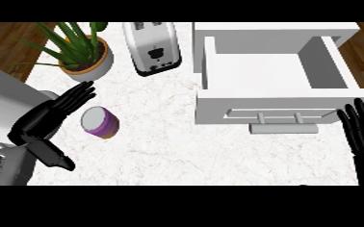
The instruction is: Pick up the can, place it into the drawer and close the drawer
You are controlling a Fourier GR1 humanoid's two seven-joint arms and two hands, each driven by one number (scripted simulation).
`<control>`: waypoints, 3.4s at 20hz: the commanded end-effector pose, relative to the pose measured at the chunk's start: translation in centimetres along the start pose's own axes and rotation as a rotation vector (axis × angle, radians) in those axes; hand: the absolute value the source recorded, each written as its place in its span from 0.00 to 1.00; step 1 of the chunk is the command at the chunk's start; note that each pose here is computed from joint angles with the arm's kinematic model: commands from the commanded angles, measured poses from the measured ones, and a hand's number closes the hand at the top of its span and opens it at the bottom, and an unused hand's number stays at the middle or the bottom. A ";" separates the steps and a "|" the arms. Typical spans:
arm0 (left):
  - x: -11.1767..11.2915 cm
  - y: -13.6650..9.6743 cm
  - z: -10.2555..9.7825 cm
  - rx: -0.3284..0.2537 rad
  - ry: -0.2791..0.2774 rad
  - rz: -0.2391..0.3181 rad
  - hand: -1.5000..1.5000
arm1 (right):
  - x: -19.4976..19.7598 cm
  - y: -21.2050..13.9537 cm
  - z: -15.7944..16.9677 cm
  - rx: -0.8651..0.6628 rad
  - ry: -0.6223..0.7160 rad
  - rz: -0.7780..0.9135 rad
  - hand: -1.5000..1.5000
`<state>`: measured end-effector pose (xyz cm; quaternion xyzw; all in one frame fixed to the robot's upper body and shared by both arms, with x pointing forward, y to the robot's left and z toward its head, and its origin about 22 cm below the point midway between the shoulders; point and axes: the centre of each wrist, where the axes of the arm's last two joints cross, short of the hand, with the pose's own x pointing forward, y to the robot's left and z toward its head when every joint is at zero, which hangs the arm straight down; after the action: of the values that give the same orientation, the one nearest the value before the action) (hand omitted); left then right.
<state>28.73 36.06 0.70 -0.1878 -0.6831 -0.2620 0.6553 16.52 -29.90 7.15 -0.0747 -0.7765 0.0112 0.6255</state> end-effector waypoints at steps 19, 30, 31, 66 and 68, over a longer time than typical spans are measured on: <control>-7.2 1.7 1.9 0.012 0.021 0.022 0.00 | 1.6 1.2 -0.4 0.003 -0.006 0.004 0.00; -7.7 2.8 1.8 0.025 0.059 0.020 0.00 | 1.1 1.0 -1.2 -0.010 -0.043 -0.012 0.00; -7.2 2.5 -0.6 0.026 0.046 0.002 0.00 | 1.8 -1.5 -0.3 0.023 -0.040 -0.016 0.00; -9.3 -2.4 -5.9 -0.109 -0.003 0.106 1.00 | 1.4 -0.8 1.1 -0.025 -0.029 -0.035 0.00; -9.8 -3.6 -6.6 -0.107 0.012 0.125 1.00 | 3.2 -1.1 1.8 -0.012 -0.013 -0.029 0.00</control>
<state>32.78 30.92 -8.81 -0.1819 -0.6518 -0.2798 0.6810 14.88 -29.83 9.07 -0.0680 -0.7844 -0.0032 0.6165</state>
